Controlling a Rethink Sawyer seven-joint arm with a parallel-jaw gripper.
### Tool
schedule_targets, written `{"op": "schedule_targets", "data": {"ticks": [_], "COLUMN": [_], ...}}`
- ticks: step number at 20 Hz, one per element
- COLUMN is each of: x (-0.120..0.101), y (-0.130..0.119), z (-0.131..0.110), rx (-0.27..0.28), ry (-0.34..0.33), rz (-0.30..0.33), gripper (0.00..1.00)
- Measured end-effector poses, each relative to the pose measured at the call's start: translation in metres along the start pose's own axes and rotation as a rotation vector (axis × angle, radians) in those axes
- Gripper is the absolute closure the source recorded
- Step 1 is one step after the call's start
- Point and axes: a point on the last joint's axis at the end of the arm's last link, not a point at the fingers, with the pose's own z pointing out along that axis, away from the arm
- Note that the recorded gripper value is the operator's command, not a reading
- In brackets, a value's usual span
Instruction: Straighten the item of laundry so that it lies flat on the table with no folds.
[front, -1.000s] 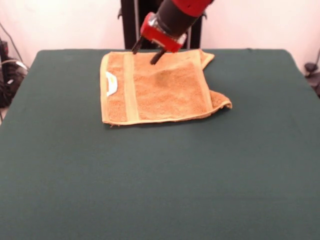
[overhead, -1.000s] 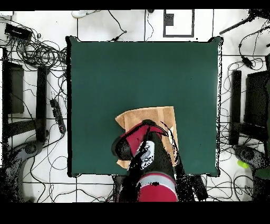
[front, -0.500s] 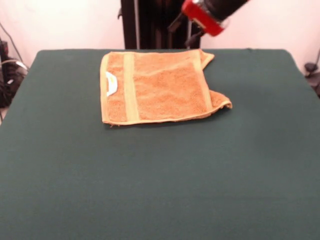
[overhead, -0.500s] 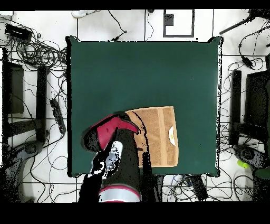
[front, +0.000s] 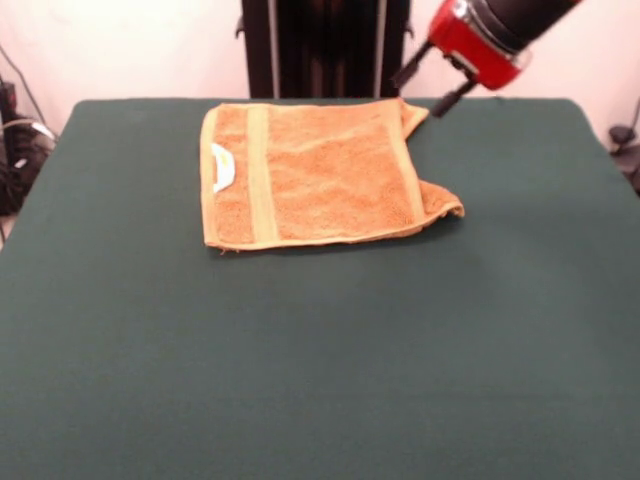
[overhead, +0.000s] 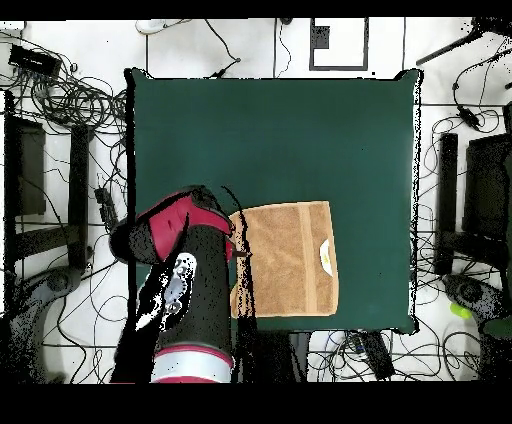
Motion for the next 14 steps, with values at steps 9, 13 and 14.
{"op": "schedule_targets", "data": {"ticks": [9, 13, 14], "x": [-0.022, -0.022, -0.022], "y": [0.034, 0.047, 0.05], "z": [0.015, 0.035, 0.04], "rx": [0.001, 0.011, 0.013], "ry": [-0.016, -0.009, -0.008], "rz": [0.04, 0.065, 0.071], "gripper": [0.0, 0.0, 0.0]}}
